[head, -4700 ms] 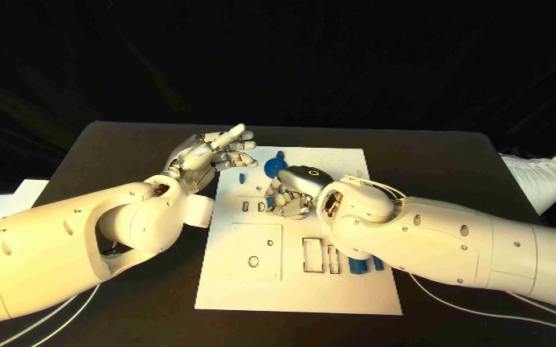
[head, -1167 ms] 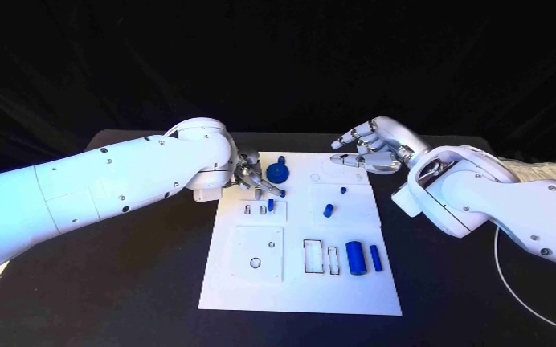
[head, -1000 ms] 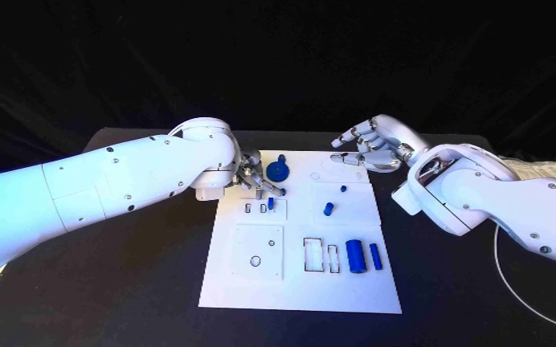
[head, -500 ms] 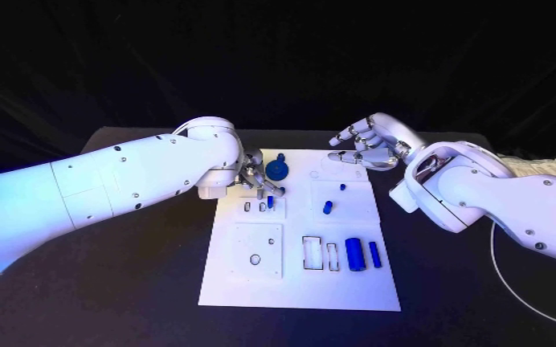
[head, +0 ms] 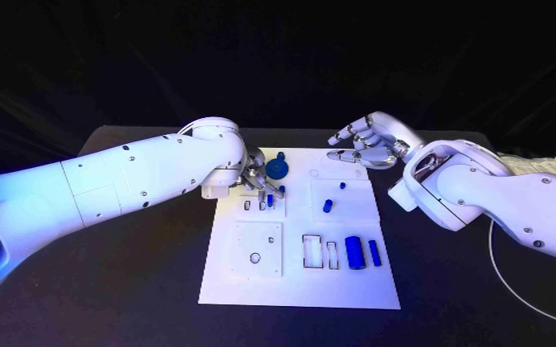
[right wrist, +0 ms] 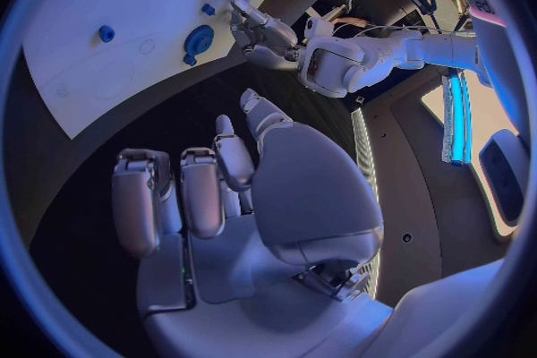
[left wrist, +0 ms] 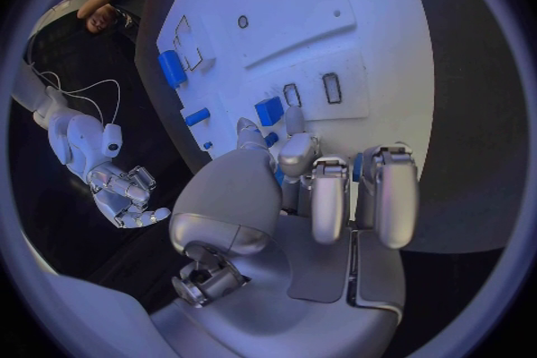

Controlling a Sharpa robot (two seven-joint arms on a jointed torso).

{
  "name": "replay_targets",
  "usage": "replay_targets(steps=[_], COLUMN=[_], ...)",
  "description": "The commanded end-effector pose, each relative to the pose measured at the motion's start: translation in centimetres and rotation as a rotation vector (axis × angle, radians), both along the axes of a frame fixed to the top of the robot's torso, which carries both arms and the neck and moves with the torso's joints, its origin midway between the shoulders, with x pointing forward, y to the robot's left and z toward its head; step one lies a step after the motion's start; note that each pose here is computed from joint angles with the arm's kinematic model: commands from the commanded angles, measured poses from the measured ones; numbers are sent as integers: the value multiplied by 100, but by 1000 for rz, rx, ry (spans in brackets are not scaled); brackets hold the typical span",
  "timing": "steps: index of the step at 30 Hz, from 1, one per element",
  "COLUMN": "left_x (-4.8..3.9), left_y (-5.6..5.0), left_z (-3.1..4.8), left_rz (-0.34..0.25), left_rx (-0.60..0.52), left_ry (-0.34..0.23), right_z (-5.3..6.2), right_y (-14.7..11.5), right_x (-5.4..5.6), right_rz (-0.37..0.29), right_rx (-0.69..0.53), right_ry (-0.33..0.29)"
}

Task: Assemble the parts on the task board

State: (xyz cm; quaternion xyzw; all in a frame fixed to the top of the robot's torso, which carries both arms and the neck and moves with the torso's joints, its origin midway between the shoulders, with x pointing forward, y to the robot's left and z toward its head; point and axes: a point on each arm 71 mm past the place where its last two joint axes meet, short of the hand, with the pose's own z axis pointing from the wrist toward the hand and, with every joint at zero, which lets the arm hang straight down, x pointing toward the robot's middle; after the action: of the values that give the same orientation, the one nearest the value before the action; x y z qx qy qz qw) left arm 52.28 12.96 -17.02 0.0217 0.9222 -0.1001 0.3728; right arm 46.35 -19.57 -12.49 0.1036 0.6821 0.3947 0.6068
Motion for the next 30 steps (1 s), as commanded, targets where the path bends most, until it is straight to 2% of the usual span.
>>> replay_targets(steps=[1, 20, 30], left_x=[-18, -24, -39], left_y=[-24, -58, -67], left_z=[-18, -19, -28], left_rz=[-20, -21, -16], left_rx=[6, -7, -35], left_ry=[30, 25, 51], right_z=[-5, -19, -28], right_y=[16, 36, 47], right_x=[-3, 14, 27], right_rz=[11, 15, 17], right_rx=[-12, -18, -22], right_ry=[4, 14, 19])
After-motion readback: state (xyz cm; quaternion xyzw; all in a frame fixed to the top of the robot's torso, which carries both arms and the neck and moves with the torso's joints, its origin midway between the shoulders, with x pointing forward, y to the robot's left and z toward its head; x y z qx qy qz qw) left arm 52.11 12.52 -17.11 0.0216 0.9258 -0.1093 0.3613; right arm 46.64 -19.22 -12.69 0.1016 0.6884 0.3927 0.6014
